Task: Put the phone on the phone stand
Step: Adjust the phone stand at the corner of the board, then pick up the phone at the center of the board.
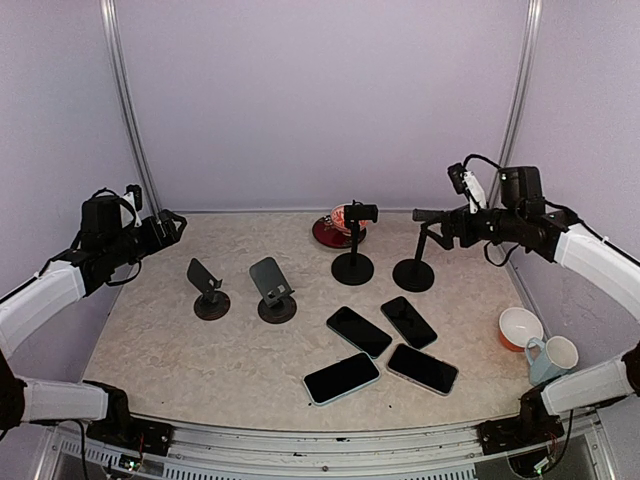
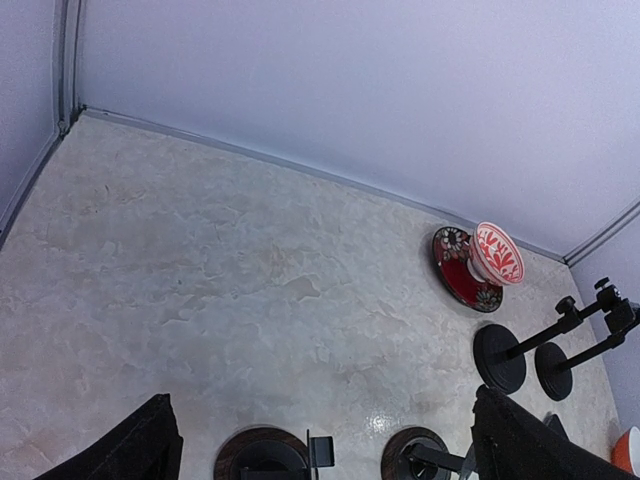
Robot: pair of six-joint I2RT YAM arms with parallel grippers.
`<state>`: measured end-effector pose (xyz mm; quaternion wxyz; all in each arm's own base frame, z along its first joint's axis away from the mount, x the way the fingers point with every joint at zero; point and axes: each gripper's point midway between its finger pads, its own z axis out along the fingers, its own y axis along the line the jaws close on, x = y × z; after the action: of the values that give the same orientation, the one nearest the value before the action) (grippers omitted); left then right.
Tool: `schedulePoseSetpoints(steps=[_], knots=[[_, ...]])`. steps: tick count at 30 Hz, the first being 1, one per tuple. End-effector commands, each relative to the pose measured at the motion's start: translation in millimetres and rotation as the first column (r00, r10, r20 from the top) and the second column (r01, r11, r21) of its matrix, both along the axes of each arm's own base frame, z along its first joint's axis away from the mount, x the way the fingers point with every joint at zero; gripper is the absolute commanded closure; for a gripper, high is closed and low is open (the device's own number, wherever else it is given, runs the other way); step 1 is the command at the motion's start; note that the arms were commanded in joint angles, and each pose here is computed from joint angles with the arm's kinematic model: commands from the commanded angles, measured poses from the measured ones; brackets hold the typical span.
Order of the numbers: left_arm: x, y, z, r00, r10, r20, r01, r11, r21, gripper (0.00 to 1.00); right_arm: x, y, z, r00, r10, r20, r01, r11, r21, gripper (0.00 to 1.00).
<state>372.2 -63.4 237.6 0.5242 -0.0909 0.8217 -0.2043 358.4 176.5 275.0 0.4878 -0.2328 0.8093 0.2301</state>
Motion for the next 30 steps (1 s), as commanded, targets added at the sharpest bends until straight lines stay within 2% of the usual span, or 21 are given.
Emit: schedulePoseSetpoints(steps=[1,11,16,21,24,28,30], knots=[[1,5,14,0.999,0.014,0.028,-0.014,1.0,0.003,0.01,-23,12,-32,0.995,-0.022,-0.094,0.016,0.997,-0.07,0.05],[1,13,16,0.998,0.054,0.033,-0.055,0.998,0.034,0.01,-36,34,-95,0.976,-0.012,-0.217,-0.039,0.973,-0.227,0.0],[4,25,10,0.993,0.119,0.023,-0.121,0.991,0.064,0.01,-26,20,-142,0.945,-0.111,-0.308,-0.009,0.932,-0.363,0.0],[-1,54,24,0.96,0.276,0.051,-0.279,0.955,0.101,0.01,-20,15,-178,0.883,-0.21,-0.421,0.002,0.897,-0.443,0.0],[-2,64,33,0.936,0.341,0.081,-0.348,0.933,0.089,0.01,-21,14,-193,0.842,-0.253,-0.477,0.003,0.886,-0.464,0.0],[12,61,31,0.927,0.375,0.027,-0.375,0.916,0.147,0.01,-17,16,-191,0.821,-0.284,-0.496,0.034,0.89,-0.454,0.0],[14,56,30,0.925,0.38,0.026,-0.379,0.915,0.138,0.01,-16,21,-183,0.811,-0.279,-0.514,0.034,0.9,-0.435,0.0]])
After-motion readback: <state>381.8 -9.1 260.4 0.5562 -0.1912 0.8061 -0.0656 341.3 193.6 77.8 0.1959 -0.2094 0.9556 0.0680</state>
